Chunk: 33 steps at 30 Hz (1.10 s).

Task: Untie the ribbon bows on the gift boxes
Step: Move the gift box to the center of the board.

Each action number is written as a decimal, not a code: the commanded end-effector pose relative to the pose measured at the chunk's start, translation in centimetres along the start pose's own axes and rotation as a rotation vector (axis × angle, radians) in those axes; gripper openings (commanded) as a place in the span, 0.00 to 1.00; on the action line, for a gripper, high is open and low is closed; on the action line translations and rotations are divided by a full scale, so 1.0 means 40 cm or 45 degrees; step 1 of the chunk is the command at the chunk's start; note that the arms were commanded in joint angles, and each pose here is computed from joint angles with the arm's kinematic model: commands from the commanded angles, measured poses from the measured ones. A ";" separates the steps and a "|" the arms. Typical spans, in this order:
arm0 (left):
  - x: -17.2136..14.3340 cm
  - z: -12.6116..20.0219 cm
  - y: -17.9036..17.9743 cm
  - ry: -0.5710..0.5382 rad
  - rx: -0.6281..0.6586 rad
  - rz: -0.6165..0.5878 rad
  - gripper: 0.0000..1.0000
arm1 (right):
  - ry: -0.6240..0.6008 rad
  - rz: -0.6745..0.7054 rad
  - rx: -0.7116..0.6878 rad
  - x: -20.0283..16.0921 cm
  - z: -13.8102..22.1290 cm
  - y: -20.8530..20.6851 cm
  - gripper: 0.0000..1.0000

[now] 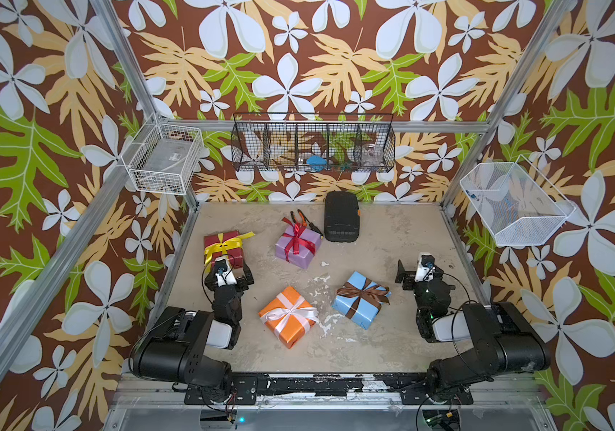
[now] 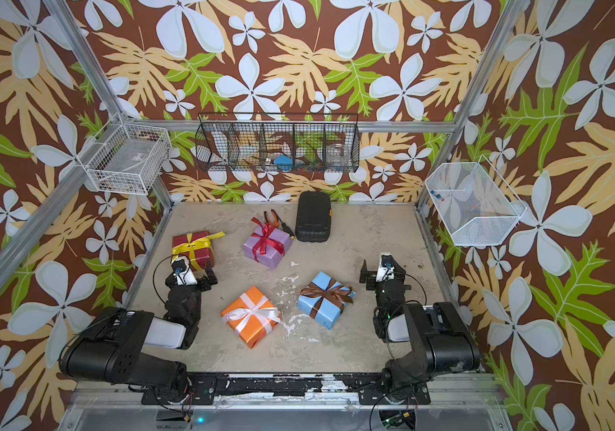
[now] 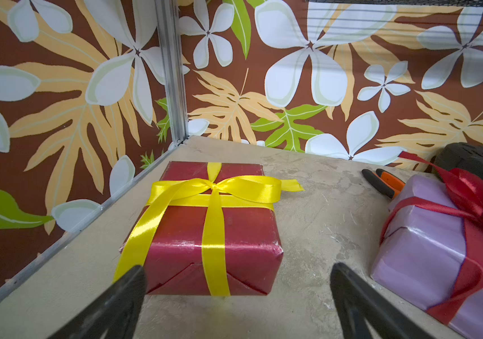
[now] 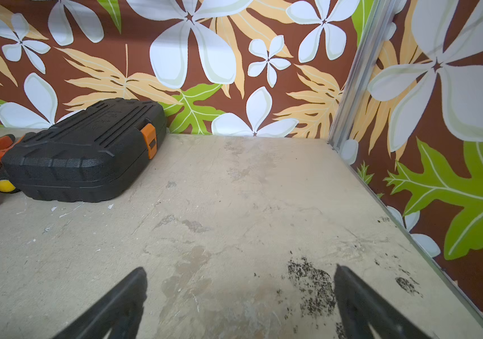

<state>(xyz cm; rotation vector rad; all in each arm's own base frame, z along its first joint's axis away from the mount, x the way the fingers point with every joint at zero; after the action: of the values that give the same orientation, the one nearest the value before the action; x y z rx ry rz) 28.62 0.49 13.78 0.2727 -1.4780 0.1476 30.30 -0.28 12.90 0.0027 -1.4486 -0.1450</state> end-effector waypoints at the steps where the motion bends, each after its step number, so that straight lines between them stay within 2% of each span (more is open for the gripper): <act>1: 0.012 0.001 0.002 -0.032 0.004 0.006 1.00 | -0.031 -0.006 0.002 0.013 -0.002 0.002 1.00; 33: 0.010 0.002 -0.003 -0.026 -0.022 -0.004 1.00 | -0.032 -0.005 0.002 0.013 0.000 0.001 1.00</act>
<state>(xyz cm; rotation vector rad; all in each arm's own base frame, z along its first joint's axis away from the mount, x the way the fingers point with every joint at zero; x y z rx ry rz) 28.66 0.26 13.86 0.2567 -1.4830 0.1295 30.30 -0.29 12.90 0.0024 -1.4486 -0.1454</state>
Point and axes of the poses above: each gripper's point midway between its finger pads, its own z axis back along the fingers, its own y axis along the line the jaws close on, x = y × z, the point moved 6 cm from there along z, back along the fingers, and after that the axes turned 9 degrees about -z, right-handed, at the moved point
